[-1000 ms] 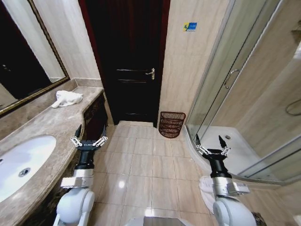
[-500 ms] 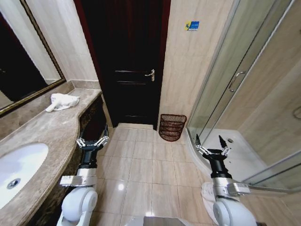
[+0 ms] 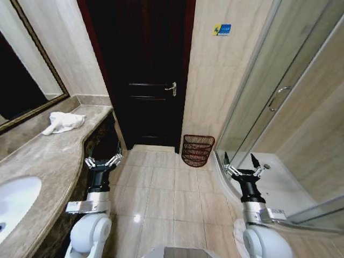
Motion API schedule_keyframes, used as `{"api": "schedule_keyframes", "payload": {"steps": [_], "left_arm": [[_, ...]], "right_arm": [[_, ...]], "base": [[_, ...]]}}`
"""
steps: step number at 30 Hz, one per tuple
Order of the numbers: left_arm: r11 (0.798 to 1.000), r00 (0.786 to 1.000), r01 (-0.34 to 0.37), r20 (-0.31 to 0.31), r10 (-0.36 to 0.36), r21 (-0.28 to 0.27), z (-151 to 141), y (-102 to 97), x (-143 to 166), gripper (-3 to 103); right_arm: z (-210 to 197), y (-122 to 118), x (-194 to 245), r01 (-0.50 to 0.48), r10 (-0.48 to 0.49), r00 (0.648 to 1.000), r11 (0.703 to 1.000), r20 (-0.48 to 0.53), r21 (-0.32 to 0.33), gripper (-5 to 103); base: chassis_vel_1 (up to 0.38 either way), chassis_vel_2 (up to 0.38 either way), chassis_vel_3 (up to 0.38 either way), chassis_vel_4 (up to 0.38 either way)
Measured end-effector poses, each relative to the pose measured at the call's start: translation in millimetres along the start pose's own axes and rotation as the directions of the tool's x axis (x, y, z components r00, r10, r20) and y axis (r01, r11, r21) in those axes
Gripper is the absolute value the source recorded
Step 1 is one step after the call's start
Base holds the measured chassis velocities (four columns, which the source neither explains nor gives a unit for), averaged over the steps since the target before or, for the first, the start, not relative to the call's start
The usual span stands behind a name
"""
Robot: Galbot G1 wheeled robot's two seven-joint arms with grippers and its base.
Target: Discard the used towel into the hamper.
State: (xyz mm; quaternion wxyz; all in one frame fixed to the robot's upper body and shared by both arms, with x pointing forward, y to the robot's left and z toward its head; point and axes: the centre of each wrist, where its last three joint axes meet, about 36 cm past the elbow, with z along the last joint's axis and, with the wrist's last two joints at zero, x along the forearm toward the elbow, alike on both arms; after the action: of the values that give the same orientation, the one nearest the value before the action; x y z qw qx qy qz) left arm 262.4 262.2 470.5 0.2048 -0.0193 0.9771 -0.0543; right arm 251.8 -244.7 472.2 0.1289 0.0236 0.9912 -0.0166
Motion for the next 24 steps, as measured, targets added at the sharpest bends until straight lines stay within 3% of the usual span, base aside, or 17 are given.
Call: {"api": "schedule_keyframes", "payload": {"steps": [12, 24], "left_arm": [[1.0, 1.0, -0.012, 0.0, 0.012, -0.024, 4, -1.2, -1, 100], [1.0, 1.0, -0.018, -0.016, 0.018, -0.022, 5, -5.3, 2, 100]], "right_arm": [[5, -5, 1, -0.016, 0.015, 0.999, 0.999, 0.051, 0.03, 100], [4, -10, -4, -0.028, 0.026, 0.998, 0.999, 0.059, 0.045, 100]], "base": [[-0.161, 0.16, 0.159, -0.16], [0.005, -0.005, -0.013, 0.011]]}}
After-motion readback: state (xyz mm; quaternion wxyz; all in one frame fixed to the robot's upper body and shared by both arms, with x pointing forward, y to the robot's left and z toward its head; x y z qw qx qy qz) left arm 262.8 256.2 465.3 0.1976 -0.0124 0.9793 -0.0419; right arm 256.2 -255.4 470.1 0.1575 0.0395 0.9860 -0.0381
